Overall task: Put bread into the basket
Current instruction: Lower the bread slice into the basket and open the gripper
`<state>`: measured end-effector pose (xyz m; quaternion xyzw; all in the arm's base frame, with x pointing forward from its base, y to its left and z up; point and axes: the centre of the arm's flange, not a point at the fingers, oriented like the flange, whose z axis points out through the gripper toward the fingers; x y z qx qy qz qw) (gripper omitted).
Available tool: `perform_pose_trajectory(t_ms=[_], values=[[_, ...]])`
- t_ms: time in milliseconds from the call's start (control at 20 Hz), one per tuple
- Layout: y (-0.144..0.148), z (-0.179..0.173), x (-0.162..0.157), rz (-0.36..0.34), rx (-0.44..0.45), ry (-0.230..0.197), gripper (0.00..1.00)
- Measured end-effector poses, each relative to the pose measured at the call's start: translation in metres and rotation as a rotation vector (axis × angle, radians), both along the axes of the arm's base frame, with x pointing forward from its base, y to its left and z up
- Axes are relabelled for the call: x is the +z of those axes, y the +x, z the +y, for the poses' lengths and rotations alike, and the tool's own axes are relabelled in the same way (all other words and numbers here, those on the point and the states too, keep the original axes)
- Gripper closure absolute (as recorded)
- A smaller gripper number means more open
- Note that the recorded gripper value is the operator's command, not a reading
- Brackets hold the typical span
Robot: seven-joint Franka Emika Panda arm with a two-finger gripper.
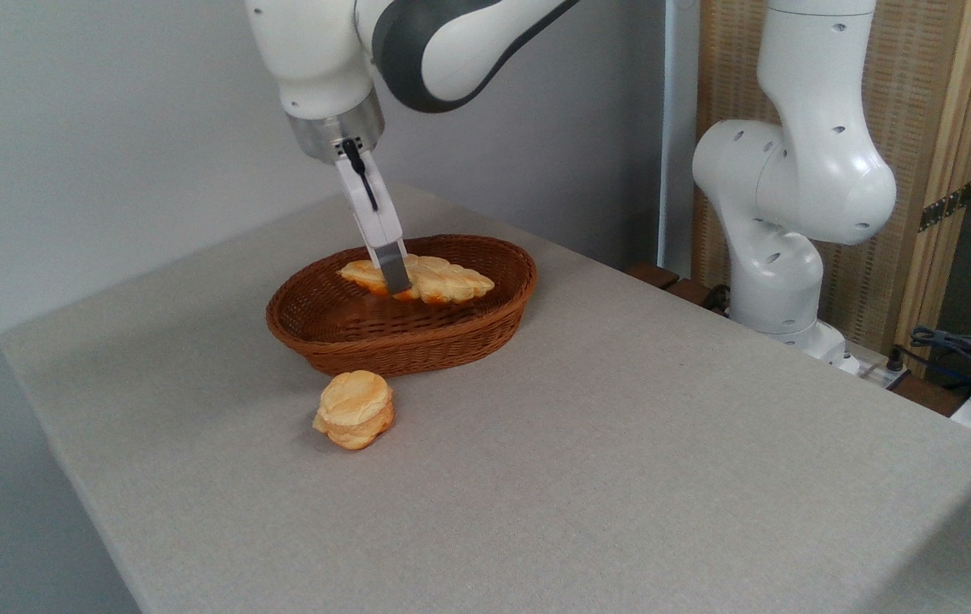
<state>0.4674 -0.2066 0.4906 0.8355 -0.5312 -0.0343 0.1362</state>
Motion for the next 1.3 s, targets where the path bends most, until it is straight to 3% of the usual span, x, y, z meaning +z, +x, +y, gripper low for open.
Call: perform_pose_trajectory(t_ms=[300,900,1300], values=[[0.001,-0.009,-0.016,0.033,-0.016,0.004,0.00],[0.005,-0.006,-0.009,0.016,-0.008,0.000,0.00],[0.036,0.090,0.069,-0.171,0.134,0.051,0.00]])
